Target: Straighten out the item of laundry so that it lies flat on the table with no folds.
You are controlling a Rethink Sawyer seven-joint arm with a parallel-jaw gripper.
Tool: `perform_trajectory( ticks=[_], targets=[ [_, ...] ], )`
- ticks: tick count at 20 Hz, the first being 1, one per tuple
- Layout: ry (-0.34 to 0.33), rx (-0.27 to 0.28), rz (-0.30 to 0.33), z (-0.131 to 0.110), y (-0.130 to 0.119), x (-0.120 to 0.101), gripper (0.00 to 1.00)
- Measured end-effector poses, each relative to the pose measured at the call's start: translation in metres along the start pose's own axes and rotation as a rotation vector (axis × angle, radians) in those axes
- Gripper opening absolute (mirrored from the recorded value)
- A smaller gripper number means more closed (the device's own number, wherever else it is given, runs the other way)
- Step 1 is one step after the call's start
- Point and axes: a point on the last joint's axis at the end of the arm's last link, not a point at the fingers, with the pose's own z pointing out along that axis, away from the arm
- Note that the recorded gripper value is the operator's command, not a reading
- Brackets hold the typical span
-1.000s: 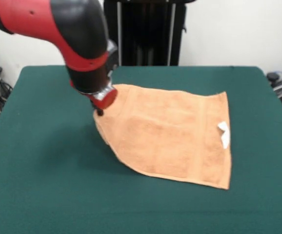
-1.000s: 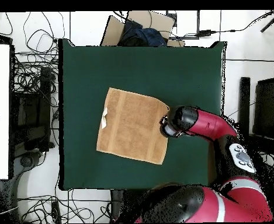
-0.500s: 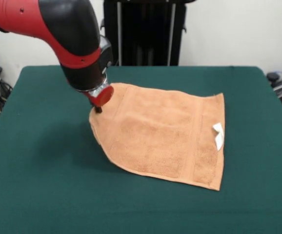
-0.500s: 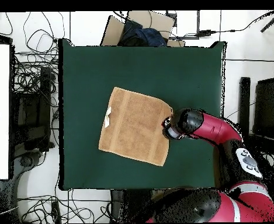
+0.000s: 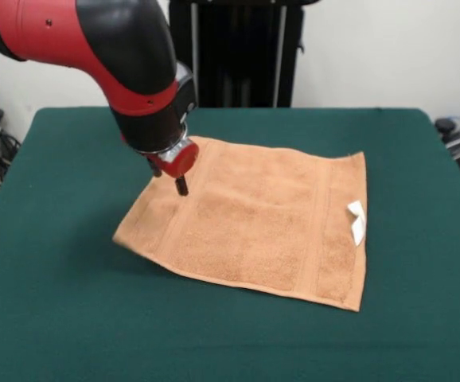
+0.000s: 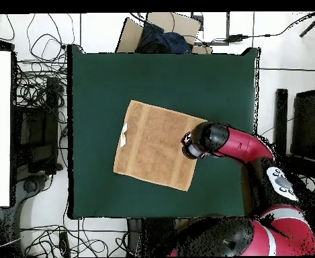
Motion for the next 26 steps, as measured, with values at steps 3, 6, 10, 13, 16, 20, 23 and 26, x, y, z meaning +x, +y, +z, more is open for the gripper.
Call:
perform_trajectory(
  ticks=[3,6,10,13,16,20,23,26],
  targets=[
    [-0.003,0.004,-0.015,0.001,0.002,0.002,1.00],
    [-0.005,0.008,-0.023,0.002,0.002,0.002,1.00],
    [-0.009,0.017,-0.034,0.003,0.001,0.003,1.00],
    [-0.018,0.023,-0.045,0.000,0.003,0.004,1.00],
    [-0.030,0.027,-0.056,-0.012,0.008,0.007,1.00],
    [-0.018,0.047,-0.073,-0.040,0.020,0.018,1.00],
    [0.016,0.065,-0.076,-0.064,0.029,0.029,1.00],
    [0.033,0.070,-0.072,-0.079,0.032,0.033,1.00]
  ],
)
